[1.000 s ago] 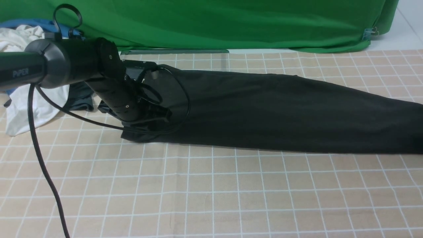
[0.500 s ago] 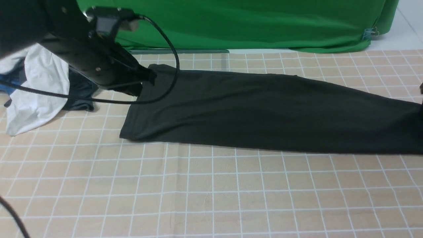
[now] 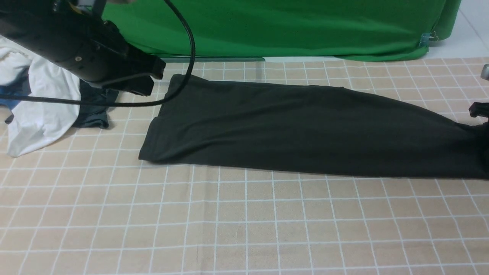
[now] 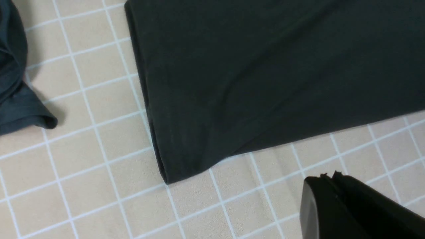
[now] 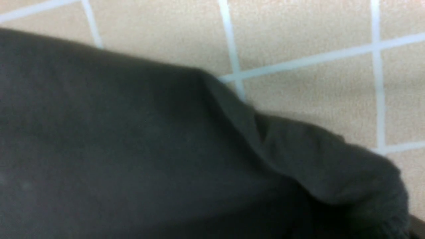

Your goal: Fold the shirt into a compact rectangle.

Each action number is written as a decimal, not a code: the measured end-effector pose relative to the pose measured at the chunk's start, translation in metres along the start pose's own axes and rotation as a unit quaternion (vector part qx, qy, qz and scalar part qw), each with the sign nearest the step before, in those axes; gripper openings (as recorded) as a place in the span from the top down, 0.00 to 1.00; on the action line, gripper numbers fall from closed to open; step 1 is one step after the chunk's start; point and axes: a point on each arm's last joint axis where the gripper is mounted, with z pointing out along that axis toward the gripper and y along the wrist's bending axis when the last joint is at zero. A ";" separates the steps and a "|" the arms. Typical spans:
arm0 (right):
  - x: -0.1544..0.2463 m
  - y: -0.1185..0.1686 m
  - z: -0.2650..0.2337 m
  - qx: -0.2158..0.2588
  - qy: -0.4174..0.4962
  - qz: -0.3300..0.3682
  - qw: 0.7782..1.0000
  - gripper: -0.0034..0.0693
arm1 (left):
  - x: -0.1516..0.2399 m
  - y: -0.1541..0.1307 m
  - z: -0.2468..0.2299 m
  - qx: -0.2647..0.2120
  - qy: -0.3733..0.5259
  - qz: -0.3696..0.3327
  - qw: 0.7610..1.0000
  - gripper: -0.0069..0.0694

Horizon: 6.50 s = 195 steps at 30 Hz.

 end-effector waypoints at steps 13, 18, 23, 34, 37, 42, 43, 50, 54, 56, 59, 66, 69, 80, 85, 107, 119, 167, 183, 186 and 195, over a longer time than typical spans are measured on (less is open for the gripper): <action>-0.020 0.000 -0.124 0.054 -0.118 0.009 0.992 0.80 | 0.004 -0.006 -0.026 0.001 -0.016 0.008 1.000 0.89; -0.026 0.049 -0.139 -0.049 -0.148 0.000 0.988 0.80 | 0.004 -0.006 -0.026 0.001 -0.016 0.007 1.000 0.89; -0.020 0.131 -0.146 -0.139 -0.151 -0.059 0.977 0.80 | 0.004 -0.007 -0.026 0.006 -0.018 0.004 1.000 0.89; 0.047 0.327 -0.128 -0.239 -0.156 -0.207 0.936 0.80 | 0.002 -0.009 -0.026 0.019 -0.028 -0.004 0.999 0.89; 0.061 0.357 -0.113 -0.257 -0.150 -0.222 0.929 0.80 | 0.002 -0.010 -0.026 0.020 -0.029 -0.004 0.999 0.89; 0.076 0.395 -0.075 -0.277 -0.142 -0.222 0.924 0.80 | 0.002 -0.010 -0.026 0.021 -0.029 -0.004 0.999 0.89; 0.077 0.400 -0.070 -0.280 -0.145 -0.220 0.923 0.80 | 0.002 -0.010 -0.026 0.021 -0.029 -0.004 0.999 0.89; 0.082 0.429 -0.043 -0.312 -0.185 -0.181 0.914 0.67 | 0.002 -0.010 -0.026 0.023 -0.029 -0.005 0.999 0.89; 0.089 0.443 -0.043 -0.334 -0.208 -0.169 0.903 0.48 | 0.002 -0.010 -0.026 0.023 -0.029 -0.005 0.999 0.89; 0.091 0.446 -0.044 -0.338 -0.210 -0.170 0.902 0.42 | 0.002 -0.010 -0.026 0.023 -0.029 -0.005 0.999 0.89; 0.094 0.445 -0.045 -0.326 -0.204 -0.214 0.898 0.33 | 0.002 -0.010 -0.026 0.024 -0.027 -0.004 0.999 0.89; 0.071 0.400 -0.071 -0.231 -0.197 -0.314 0.900 0.75 | 0.004 -0.011 -0.026 0.026 -0.019 -0.004 0.999 0.89; 0.058 0.380 -0.068 -0.200 -0.183 -0.313 0.910 0.88 | 0.004 -0.011 -0.026 0.026 -0.018 -0.004 0.999 0.89; 0.087 0.397 0.001 -0.160 -0.057 -0.361 0.917 0.90 | 0.004 -0.011 -0.026 0.028 -0.017 -0.005 0.999 0.89; 0.118 0.417 0.002 -0.154 -0.028 -0.426 0.891 0.90 | 0.005 -0.011 -0.026 0.030 -0.010 -0.008 0.999 0.89; 0.121 0.445 0.025 -0.201 -0.043 -0.399 0.893 0.90 | 0.005 -0.011 -0.025 0.029 -0.011 -0.031 0.999 0.89; 0.069 0.371 -0.102 -0.148 -0.129 -0.385 0.902 0.90 | 0.006 -0.008 -0.025 0.010 -0.006 -0.096 0.995 0.89; 0.093 0.224 -0.009 -0.131 -0.045 -0.224 0.965 0.13 | 0.044 0.016 0.195 0.045 0.210 -0.035 0.976 0.87; 0.111 0.219 -0.021 -0.130 0.039 -0.263 0.955 0.82 | 0.035 0.008 0.151 0.057 0.219 -0.019 0.974 0.89; 0.123 0.213 -0.040 -0.121 0.056 -0.275 0.952 0.82 | 0.032 0.004 0.134 0.058 0.218 -0.021 0.974 0.89; 0.164 0.183 -0.039 -0.076 0.066 -0.252 0.962 0.81 | 0.066 -0.002 0.113 0.051 0.276 -0.067 0.958 0.88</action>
